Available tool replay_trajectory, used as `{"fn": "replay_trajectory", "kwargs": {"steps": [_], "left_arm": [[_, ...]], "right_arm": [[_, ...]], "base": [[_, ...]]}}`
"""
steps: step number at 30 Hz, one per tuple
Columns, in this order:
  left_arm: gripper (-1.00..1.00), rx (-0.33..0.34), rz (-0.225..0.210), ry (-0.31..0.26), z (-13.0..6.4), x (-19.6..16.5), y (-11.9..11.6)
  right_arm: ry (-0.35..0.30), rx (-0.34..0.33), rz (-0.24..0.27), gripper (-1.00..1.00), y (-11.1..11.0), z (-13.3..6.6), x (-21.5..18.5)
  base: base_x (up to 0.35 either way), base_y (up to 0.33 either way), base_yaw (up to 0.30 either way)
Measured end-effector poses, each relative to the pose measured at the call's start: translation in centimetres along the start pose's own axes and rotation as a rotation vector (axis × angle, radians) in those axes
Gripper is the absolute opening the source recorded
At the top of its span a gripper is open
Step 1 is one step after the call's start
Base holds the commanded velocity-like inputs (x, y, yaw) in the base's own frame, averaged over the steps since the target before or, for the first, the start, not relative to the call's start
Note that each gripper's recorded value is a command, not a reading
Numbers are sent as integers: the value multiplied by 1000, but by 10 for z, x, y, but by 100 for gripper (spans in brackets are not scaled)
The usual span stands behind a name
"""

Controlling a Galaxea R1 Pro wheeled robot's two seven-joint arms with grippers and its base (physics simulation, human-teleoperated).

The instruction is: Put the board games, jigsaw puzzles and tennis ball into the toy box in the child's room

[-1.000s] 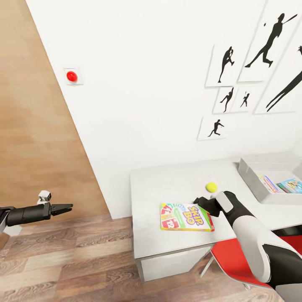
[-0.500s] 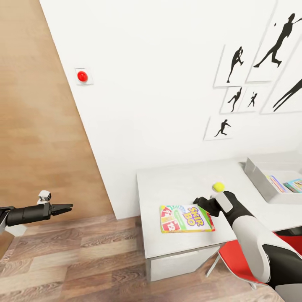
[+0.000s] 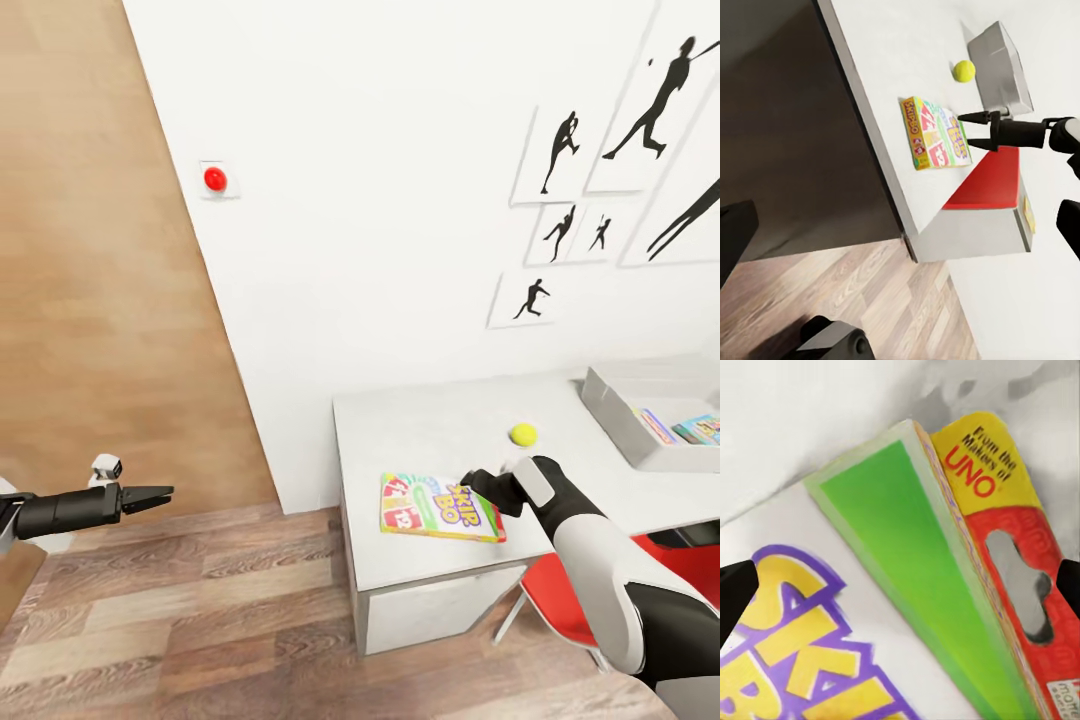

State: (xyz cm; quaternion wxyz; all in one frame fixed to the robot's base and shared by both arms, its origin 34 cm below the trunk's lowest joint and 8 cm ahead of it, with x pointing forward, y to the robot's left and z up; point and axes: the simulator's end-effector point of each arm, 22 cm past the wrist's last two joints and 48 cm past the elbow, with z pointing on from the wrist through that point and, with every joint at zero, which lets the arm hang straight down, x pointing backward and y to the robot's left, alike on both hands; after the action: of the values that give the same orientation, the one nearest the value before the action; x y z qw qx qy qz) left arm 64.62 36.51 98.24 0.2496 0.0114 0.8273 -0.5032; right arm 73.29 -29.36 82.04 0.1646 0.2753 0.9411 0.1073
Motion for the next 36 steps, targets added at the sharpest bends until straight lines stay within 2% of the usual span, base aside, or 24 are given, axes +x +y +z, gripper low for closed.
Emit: {"fn": "replay_trajectory", "kwargs": {"steps": [11,24,36], "left_arm": [[100,0,-1,0,0,0,0],[100,1,0,0,0,0,0],[100,1,-1,1,1,1,0]], "right_arm": [[-2,-1,1,100,1,0,0],[-2,0,-3,100,1,0,0],[-1,-2,0,100,1,0,0]], "base": [[20,104,0],[3,247,0],[28,62,0]]}}
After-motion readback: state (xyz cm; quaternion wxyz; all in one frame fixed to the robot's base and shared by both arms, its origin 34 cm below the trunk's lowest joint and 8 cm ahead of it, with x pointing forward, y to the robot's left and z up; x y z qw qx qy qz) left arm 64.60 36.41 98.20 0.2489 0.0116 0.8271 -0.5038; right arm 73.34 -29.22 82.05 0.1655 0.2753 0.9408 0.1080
